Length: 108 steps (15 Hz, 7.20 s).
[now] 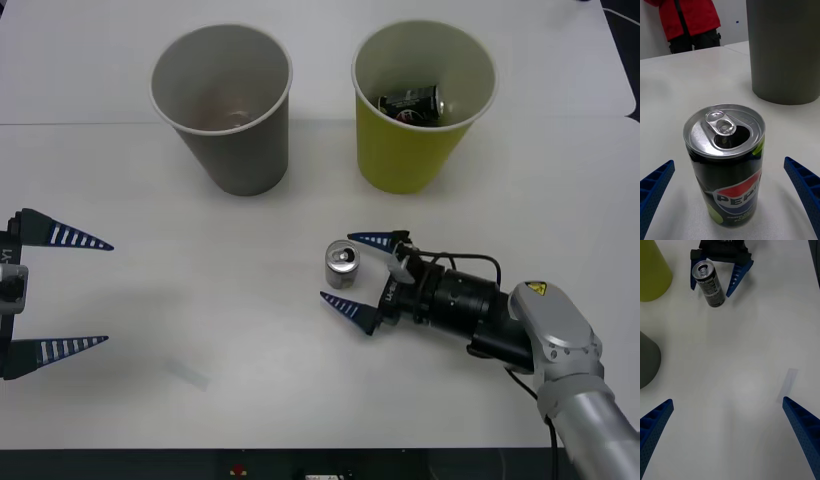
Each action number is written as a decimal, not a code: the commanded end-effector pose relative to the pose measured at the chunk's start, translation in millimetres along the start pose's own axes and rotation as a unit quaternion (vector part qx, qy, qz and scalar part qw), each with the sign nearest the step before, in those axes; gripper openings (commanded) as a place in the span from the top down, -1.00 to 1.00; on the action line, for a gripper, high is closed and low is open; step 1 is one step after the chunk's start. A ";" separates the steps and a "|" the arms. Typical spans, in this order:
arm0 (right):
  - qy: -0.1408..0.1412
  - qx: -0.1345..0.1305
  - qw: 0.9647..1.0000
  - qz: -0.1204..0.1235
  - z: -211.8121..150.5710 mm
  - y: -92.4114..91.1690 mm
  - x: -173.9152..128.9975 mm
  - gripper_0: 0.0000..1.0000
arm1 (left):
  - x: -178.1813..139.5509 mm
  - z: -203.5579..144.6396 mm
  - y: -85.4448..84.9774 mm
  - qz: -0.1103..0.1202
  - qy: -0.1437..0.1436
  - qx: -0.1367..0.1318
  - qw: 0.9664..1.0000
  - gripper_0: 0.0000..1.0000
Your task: Put the can into the green bin and the plastic bottle into the gray bin
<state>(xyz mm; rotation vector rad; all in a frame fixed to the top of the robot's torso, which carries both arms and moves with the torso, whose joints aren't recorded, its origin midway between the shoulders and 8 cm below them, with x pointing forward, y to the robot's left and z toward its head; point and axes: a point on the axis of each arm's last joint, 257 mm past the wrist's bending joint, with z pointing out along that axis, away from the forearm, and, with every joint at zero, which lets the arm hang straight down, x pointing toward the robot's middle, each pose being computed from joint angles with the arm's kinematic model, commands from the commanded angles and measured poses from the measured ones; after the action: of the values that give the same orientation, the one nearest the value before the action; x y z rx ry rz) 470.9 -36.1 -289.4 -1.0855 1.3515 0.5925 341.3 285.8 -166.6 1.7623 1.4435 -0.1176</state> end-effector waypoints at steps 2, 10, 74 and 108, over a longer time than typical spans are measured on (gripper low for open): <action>-0.002 0.000 1.000 0.000 6.3 0.6 -3.5 -0.99 | 0.0 0.0 0.0 0.000 0.000 0.000 1.000 -1.00; -0.010 0.007 1.000 0.019 15.1 4.6 -0.8 1.00 | 0.0 0.0 0.0 0.000 0.000 0.000 1.000 -1.00; 0.237 0.108 0.963 0.065 -169.9 -151.3 -258.9 1.00 | 0.0 0.0 0.0 0.000 0.000 0.000 1.000 -1.00; 0.249 0.176 0.947 0.097 -71.4 -257.5 -271.6 -1.00 | 0.0 0.0 0.0 0.000 0.000 0.000 1.000 -1.00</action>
<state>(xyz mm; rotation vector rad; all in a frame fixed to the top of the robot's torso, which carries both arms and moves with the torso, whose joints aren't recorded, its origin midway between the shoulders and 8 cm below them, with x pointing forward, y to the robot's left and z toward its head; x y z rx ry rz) 611.4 -144.9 46.8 -0.8376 1.9391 0.1940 341.3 285.8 -166.6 1.7622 1.4436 -0.1176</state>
